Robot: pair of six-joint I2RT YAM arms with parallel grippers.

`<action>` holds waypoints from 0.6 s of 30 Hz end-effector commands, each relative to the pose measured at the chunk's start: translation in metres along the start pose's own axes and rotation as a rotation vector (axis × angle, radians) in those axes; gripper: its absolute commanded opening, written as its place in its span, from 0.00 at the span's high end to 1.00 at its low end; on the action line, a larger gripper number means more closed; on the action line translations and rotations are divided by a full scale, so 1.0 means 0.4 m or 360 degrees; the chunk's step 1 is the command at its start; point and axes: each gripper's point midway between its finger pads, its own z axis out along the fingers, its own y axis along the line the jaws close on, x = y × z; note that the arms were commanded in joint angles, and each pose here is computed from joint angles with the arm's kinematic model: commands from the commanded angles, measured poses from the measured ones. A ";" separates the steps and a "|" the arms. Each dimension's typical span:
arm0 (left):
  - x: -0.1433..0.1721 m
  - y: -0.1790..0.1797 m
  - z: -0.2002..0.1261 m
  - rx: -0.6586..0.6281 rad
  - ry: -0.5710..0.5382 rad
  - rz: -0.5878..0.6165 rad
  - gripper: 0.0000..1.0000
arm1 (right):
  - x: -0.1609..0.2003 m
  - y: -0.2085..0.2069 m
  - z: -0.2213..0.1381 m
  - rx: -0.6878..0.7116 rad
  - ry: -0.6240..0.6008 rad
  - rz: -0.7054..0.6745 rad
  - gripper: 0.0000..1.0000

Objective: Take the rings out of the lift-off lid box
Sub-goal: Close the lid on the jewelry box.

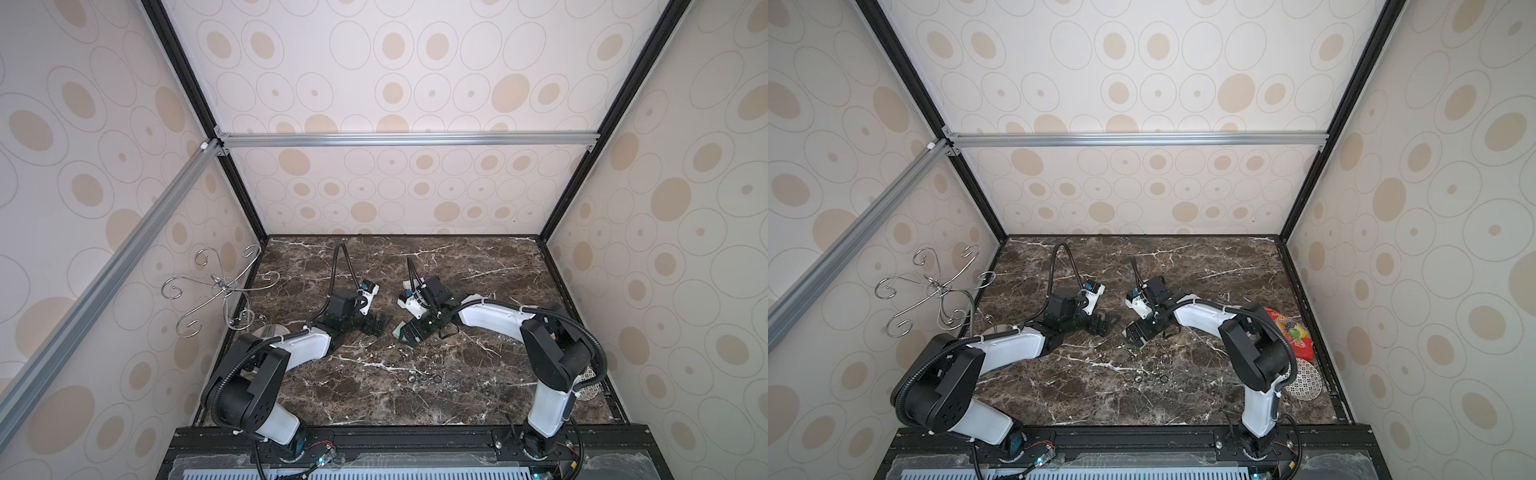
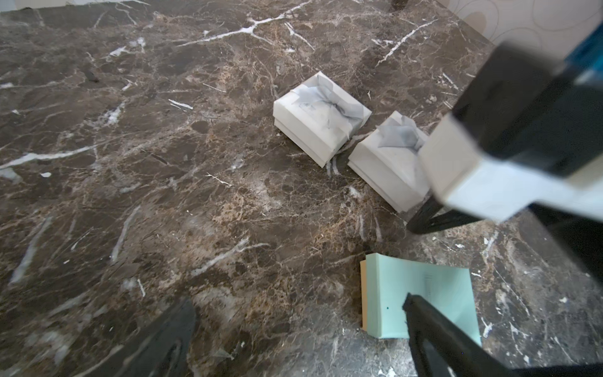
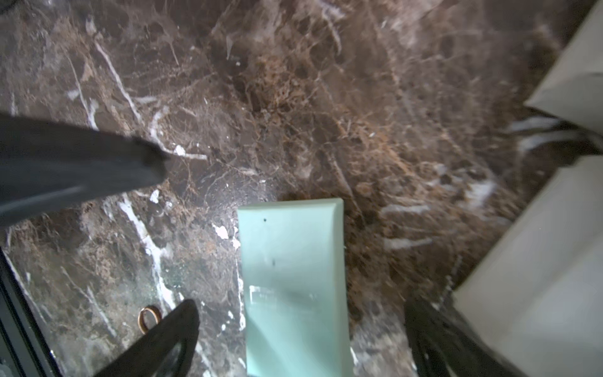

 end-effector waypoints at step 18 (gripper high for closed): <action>0.016 -0.067 0.098 0.0038 0.0085 0.0130 0.00 | 0.074 -0.134 -0.119 0.0691 -0.0048 0.0464 0.00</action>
